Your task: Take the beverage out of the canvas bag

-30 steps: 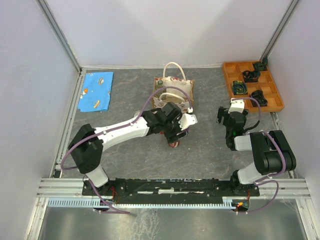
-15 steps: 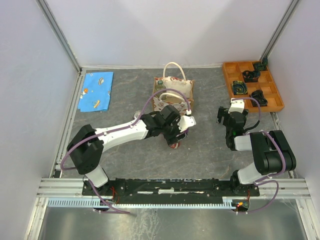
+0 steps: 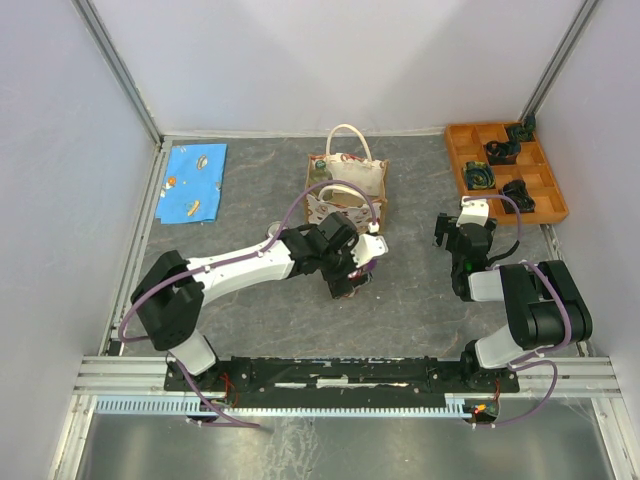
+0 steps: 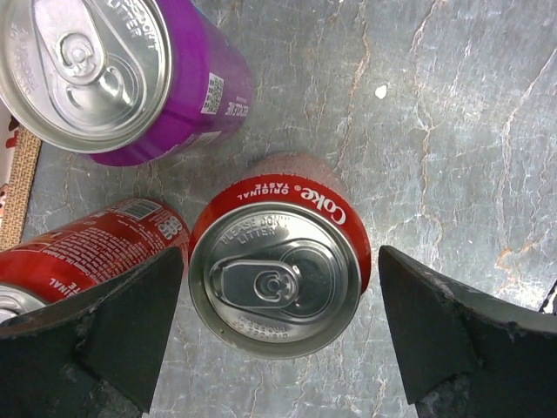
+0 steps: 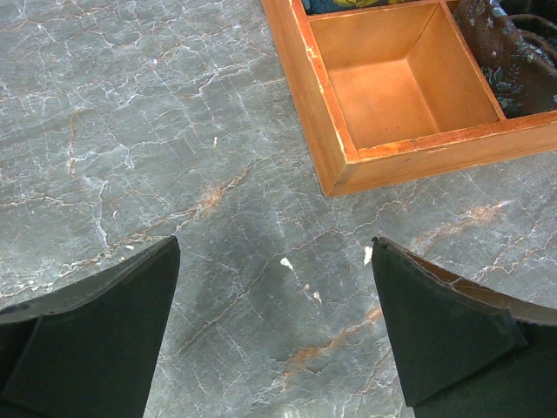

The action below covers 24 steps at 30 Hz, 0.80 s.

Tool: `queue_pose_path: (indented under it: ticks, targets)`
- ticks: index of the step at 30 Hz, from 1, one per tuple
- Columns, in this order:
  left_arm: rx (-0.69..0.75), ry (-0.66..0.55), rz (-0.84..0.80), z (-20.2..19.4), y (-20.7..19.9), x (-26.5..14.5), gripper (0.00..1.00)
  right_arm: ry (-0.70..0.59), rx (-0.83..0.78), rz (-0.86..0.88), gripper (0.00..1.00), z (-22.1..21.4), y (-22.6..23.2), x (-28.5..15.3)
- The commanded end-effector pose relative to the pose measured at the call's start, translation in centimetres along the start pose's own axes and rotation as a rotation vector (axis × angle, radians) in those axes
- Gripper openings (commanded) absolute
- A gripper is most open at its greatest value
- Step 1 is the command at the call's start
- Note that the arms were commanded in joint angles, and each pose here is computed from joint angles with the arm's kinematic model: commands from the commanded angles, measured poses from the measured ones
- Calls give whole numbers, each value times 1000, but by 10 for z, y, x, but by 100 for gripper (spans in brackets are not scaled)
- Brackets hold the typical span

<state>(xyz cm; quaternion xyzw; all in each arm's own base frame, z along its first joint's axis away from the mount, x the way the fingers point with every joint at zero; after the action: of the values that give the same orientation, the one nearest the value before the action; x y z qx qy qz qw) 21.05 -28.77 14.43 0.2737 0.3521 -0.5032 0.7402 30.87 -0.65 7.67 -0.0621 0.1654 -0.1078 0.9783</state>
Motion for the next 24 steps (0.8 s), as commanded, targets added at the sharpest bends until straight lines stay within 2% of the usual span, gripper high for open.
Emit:
queue_pose_path:
  ticks: [1, 7, 13, 17, 24]
  targets:
    - [-5, -53, 21, 13, 1, -20, 99, -57, 27, -13, 99, 16, -1, 3]
    - [56, -131, 52, 48, 9, -59, 99, -57, 27, -13, 99, 16, -2, 3]
    - [109, -347, 146, 103, 29, -137, 99, -58, 27, -13, 99, 16, -1, 3]
    - [39, -484, 238, 122, 64, -169, 97, -57, 26, -13, 99, 16, -1, 3]
    - [-168, -644, 362, 128, 142, -176, 77, -57, 27, -14, 99, 16, -2, 4]
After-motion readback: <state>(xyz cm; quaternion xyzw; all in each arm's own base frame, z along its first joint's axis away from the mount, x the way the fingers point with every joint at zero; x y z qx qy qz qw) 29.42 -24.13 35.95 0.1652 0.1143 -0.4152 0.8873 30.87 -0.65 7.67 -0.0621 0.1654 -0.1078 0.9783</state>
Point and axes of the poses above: each gripper's point midway between its finger pads, its own x axis out along the fingers, its own y axis along the line the jaws close on, z = x × y, the point moved 7 cm from there along -x, back along the fingers, and after that the axes turned 4 degrees about -x, right-handed, at the moved point
